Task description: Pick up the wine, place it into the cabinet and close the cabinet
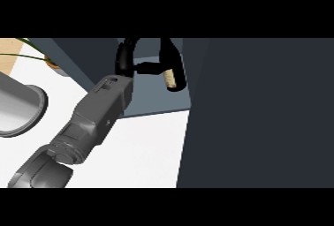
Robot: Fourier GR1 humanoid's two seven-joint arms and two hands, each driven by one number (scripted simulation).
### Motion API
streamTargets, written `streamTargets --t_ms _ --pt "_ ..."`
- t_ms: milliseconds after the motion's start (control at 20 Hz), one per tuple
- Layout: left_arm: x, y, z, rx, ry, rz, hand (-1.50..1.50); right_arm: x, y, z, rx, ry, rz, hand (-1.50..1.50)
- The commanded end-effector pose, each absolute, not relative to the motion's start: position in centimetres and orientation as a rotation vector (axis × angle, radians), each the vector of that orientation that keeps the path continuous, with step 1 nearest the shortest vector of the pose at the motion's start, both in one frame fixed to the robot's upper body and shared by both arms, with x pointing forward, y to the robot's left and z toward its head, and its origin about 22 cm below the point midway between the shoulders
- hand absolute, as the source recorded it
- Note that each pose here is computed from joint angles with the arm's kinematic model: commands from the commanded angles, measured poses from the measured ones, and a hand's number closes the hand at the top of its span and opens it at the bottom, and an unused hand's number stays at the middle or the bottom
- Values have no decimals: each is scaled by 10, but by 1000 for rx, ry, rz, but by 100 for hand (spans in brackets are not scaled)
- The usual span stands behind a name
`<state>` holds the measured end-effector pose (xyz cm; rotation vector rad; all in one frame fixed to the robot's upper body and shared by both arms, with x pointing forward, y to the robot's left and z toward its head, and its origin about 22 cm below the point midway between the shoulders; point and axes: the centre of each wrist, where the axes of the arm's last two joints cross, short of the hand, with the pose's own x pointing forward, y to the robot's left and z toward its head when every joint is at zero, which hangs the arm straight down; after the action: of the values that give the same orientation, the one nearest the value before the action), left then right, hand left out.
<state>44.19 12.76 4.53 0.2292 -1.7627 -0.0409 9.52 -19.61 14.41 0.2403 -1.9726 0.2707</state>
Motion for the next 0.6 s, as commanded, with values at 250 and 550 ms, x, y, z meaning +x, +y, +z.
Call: streamTargets --t_ms 250,550 --pt "443 110 57 -80 -1846 32 150 69 -202 179 305 -1963 200 -150" --pt "448 101 74 -196 -1856 -4 -150 63 -207 185 293 -1959 182 -150"
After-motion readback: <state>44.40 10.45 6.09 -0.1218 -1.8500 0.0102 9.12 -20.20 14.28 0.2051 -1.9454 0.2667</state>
